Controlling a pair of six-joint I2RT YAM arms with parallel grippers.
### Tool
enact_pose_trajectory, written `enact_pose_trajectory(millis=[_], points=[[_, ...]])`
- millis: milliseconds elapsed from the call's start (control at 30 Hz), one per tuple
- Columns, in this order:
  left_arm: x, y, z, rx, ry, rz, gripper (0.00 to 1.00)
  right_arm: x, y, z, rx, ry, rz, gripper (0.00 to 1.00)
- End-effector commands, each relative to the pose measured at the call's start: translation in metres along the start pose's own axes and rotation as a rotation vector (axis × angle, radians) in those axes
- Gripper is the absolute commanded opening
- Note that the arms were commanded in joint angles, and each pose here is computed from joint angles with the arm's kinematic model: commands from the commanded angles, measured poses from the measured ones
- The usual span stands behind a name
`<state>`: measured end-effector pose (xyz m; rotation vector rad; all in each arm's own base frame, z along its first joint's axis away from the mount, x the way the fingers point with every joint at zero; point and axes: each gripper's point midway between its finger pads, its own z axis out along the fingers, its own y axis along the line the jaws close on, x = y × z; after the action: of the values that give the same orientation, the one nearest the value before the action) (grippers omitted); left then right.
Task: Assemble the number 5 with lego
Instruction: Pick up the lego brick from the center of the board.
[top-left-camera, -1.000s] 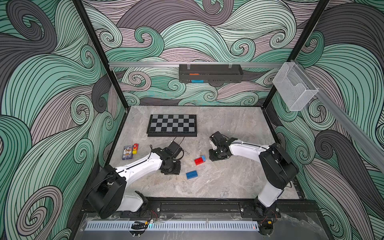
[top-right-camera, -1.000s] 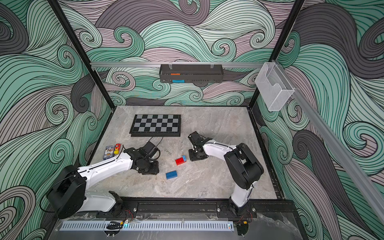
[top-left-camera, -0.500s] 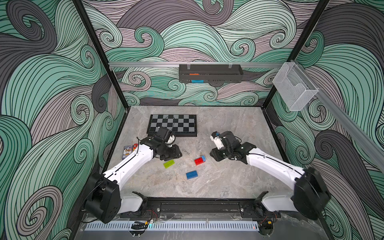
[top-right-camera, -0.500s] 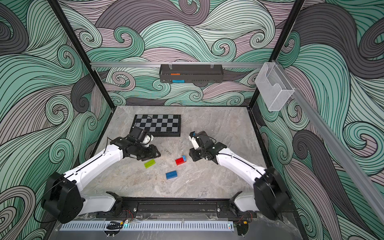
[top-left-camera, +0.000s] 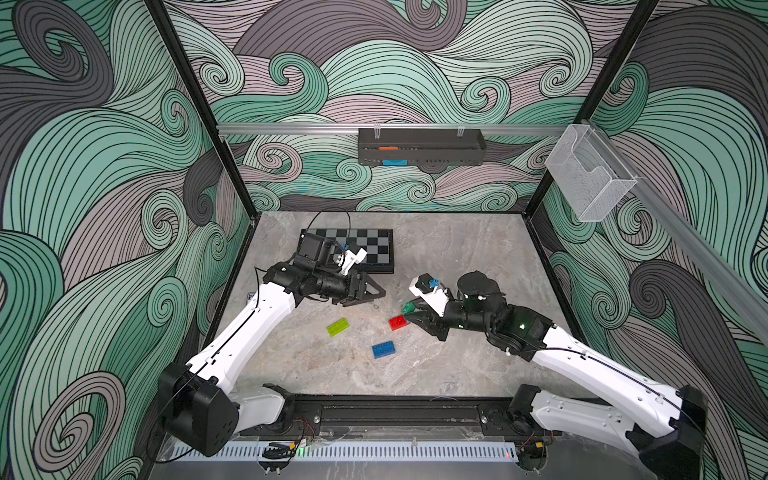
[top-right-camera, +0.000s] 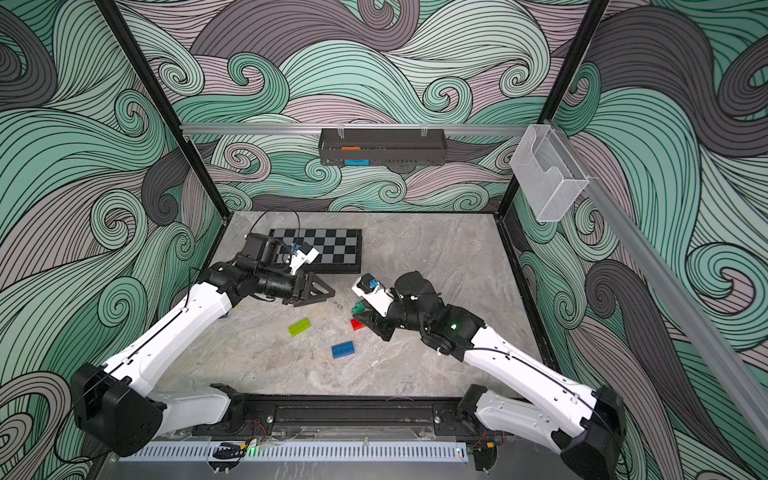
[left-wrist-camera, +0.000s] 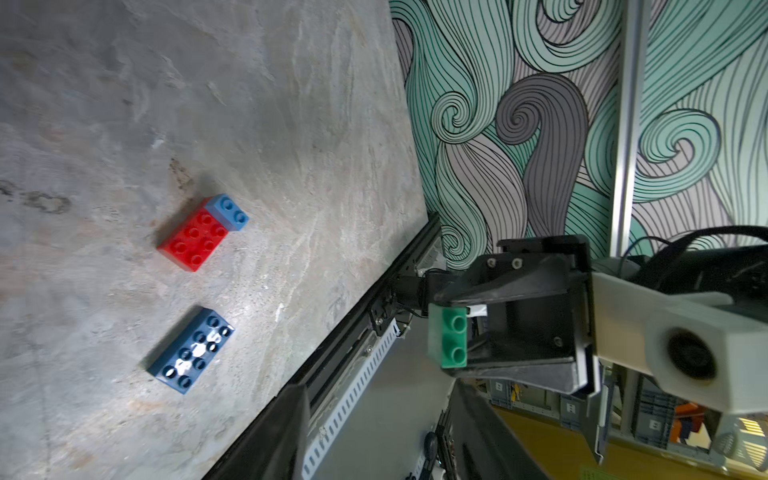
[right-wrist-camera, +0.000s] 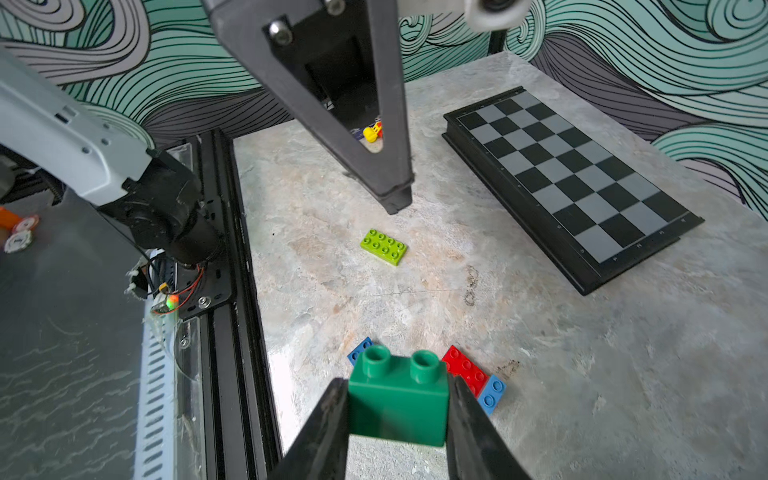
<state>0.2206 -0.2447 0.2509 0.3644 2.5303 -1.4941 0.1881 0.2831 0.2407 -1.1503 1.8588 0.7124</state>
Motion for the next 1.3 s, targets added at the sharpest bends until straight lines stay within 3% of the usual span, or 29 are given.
enact_pose_trajectory(millis=[0,300,500,833,1067,1267], points=[[0.014,-0.031,0.002,0.094,0.044,0.08,0.61,-0.012,0.012,-0.003,-0.029,-0.029,-0.101,0.39],[0.028,-0.035,0.022,0.06,0.106,0.116,0.59,-0.018,0.024,0.003,-0.049,-0.004,-0.156,0.39],[0.034,-0.034,0.031,0.043,0.134,0.122,0.52,-0.019,0.027,0.005,-0.056,-0.002,-0.159,0.39],[0.039,-0.04,0.036,0.061,0.146,0.135,0.27,-0.017,0.026,0.008,-0.05,0.013,-0.152,0.39],[0.046,-0.041,0.041,0.068,0.165,0.14,0.26,-0.02,0.028,0.009,-0.058,0.013,-0.136,0.39],[0.048,-0.044,0.039,0.076,0.166,0.143,0.13,-0.018,0.026,0.01,-0.053,0.022,-0.126,0.4]])
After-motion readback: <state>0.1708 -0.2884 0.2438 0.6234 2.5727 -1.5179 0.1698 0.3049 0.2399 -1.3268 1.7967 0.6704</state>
